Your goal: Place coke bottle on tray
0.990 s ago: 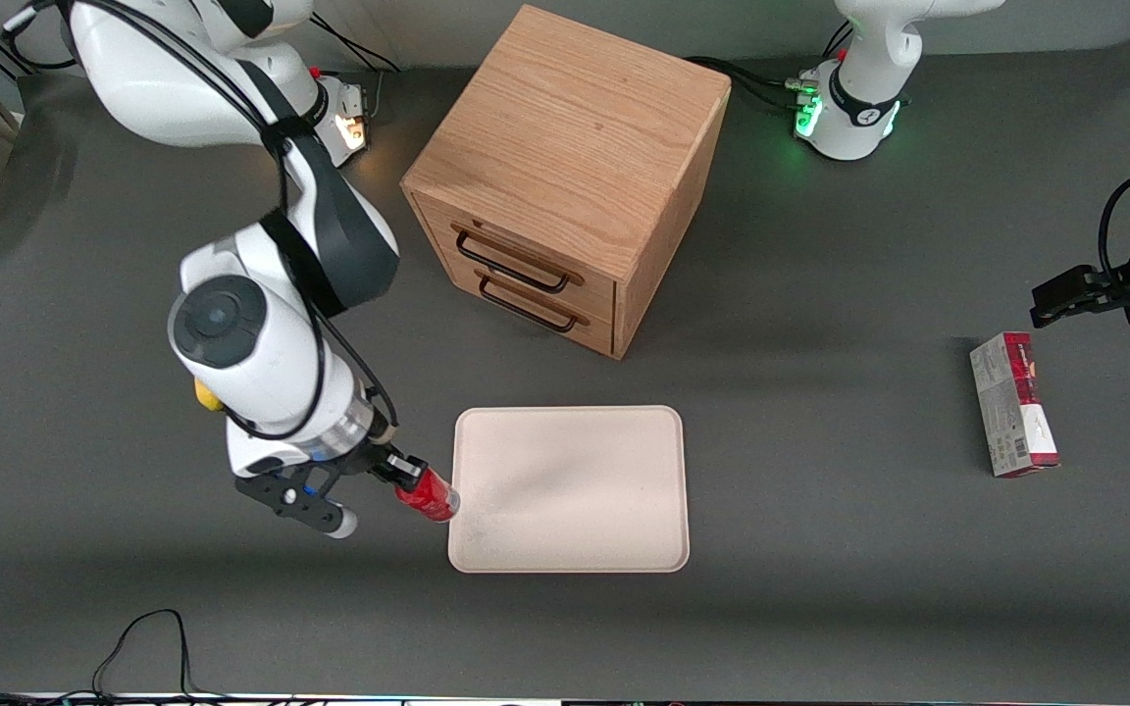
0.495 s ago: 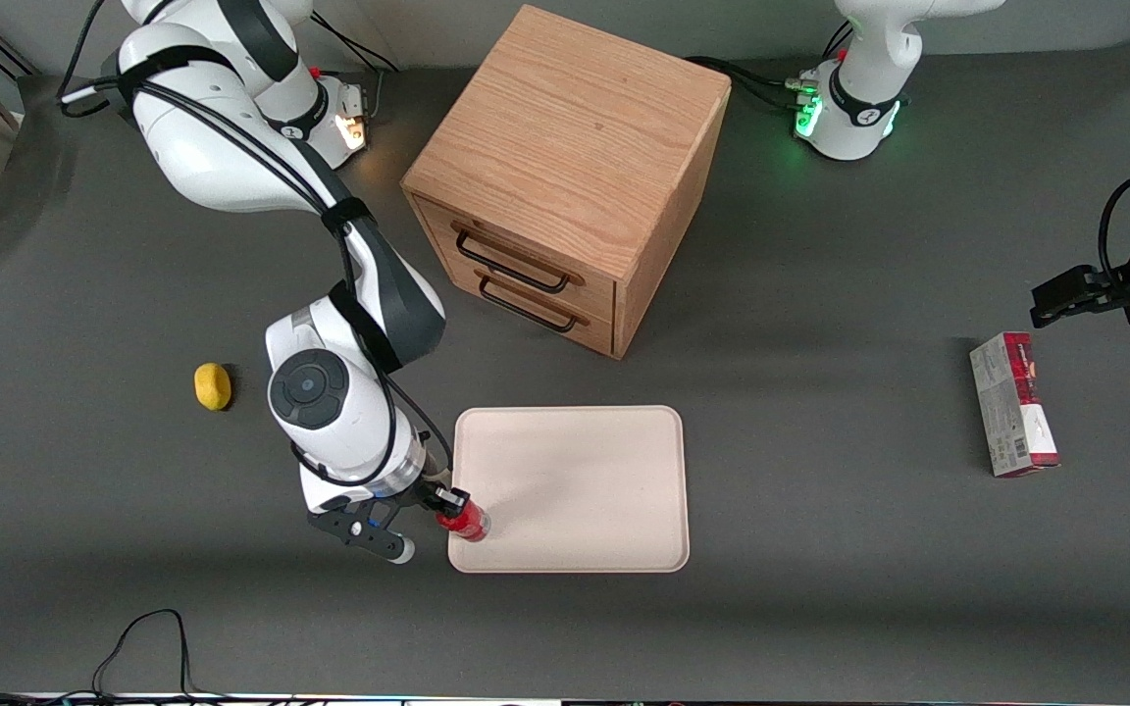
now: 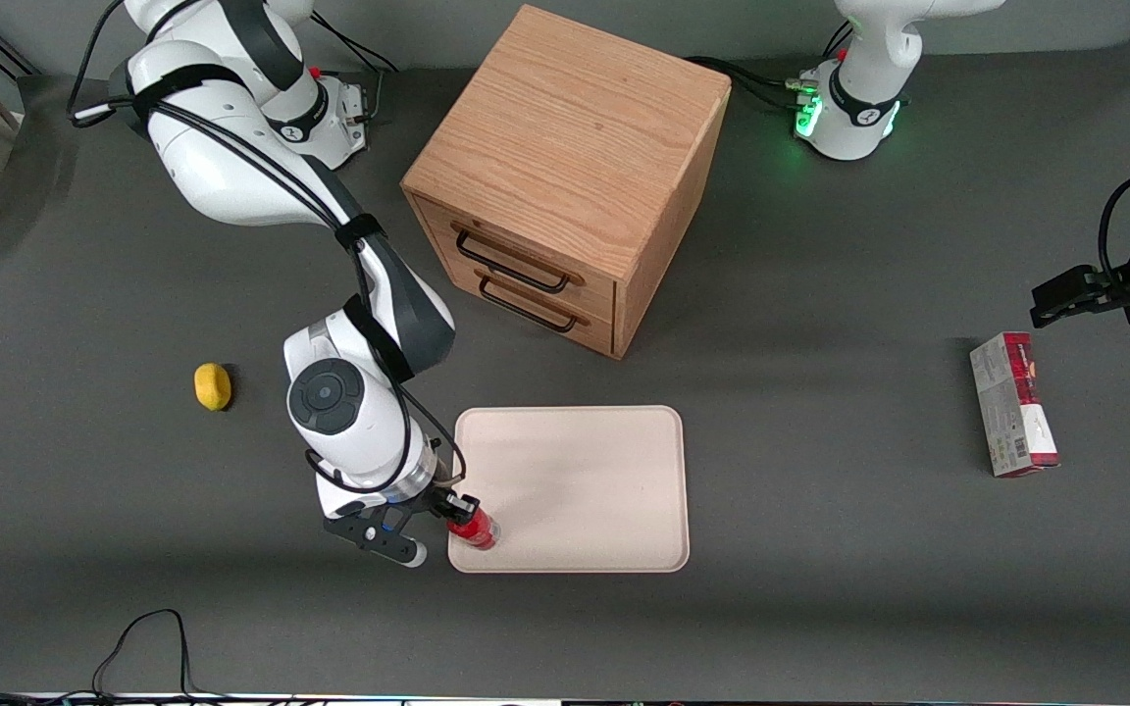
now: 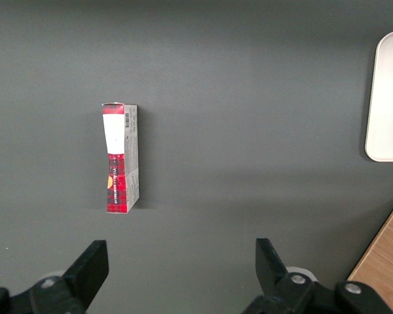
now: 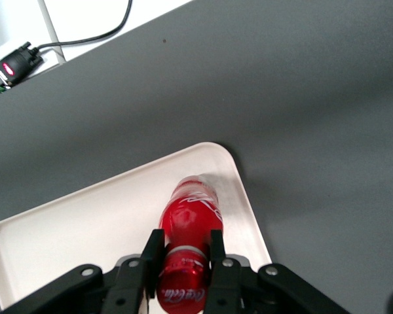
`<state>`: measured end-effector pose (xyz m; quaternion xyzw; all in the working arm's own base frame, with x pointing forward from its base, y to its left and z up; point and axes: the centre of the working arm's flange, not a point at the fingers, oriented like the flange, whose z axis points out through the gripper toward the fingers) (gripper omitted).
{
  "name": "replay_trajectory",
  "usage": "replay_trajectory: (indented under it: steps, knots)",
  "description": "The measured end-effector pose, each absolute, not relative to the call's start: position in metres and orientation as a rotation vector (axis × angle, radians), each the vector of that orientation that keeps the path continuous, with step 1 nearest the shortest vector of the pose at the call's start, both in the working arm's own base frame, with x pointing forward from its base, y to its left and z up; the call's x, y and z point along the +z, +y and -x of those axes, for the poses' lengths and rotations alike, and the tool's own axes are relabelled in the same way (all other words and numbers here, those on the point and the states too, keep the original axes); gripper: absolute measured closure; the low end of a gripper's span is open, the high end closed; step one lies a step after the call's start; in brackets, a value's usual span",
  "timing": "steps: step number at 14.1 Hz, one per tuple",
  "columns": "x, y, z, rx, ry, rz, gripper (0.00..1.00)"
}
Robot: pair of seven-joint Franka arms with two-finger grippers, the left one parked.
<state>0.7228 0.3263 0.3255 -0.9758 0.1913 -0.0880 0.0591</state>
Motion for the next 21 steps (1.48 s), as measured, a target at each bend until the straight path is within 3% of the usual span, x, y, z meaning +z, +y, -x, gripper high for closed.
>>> replay_trajectory:
  steps: [2, 3, 9, 10, 14, 17, 21]
  knots:
    - [0.321, 0.326, -0.722, -0.263, 0.579, 2.960, 0.68]
    - [0.320, 0.325, -0.723, -0.265, 0.580, 2.959, 0.62]
    - [0.343, 0.323, -0.722, -0.276, 0.589, 2.961, 0.04]
    - [0.355, 0.321, -0.718, -0.257, 0.585, 2.980, 0.00]
    - [0.433, 0.302, -0.692, -0.133, 0.428, 3.067, 0.00]
    - [0.492, 0.245, -0.666, -0.018, 0.253, 3.082, 0.00]
    - [0.536, 0.170, -0.615, 0.098, 0.059, 3.117, 0.00]
